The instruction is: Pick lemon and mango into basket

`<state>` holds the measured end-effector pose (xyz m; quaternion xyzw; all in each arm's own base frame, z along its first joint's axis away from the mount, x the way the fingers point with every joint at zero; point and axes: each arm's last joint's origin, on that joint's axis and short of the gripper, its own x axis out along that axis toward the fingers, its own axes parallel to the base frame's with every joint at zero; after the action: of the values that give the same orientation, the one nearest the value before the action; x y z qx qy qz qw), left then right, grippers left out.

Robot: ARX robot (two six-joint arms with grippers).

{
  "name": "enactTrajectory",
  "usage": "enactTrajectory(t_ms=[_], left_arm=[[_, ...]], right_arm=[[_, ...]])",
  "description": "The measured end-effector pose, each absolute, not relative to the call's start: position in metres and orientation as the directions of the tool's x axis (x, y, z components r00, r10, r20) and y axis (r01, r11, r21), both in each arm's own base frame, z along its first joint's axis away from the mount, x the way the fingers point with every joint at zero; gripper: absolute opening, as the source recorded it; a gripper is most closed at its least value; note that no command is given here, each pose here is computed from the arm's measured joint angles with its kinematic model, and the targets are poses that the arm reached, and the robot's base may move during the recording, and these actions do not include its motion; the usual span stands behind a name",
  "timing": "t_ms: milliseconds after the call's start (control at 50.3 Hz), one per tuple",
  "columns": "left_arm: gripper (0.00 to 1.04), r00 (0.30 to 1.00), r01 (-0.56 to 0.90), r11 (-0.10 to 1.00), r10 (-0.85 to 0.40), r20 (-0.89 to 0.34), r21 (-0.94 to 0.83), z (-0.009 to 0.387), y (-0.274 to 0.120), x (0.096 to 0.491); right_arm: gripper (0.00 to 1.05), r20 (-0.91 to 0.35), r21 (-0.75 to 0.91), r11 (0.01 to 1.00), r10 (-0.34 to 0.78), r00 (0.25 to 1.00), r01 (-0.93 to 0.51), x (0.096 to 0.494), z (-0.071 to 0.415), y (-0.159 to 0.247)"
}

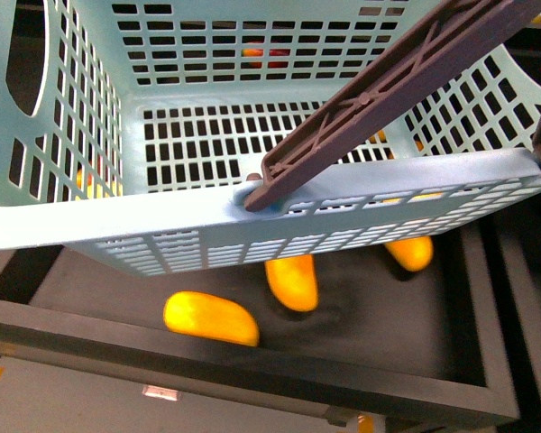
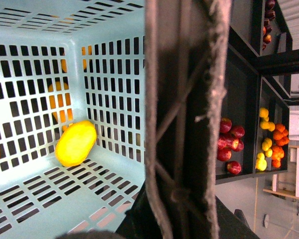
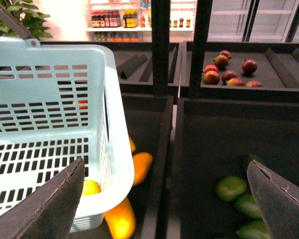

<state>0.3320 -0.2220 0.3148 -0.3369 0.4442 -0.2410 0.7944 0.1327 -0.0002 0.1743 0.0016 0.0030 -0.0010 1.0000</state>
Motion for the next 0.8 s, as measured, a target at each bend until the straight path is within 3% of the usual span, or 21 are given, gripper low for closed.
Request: enactTrajectory(t_ms=[796], left_arm=[[0.05, 0.49, 0.084, 0.658, -0.681, -0.544, -0.749, 0.3148, -0.222, 0.3321]], right_arm=[[0.96, -0.007, 0.003, 1.0, -0.001, 1.0, 0.001, 0.1328, 0.1742, -0.0001]])
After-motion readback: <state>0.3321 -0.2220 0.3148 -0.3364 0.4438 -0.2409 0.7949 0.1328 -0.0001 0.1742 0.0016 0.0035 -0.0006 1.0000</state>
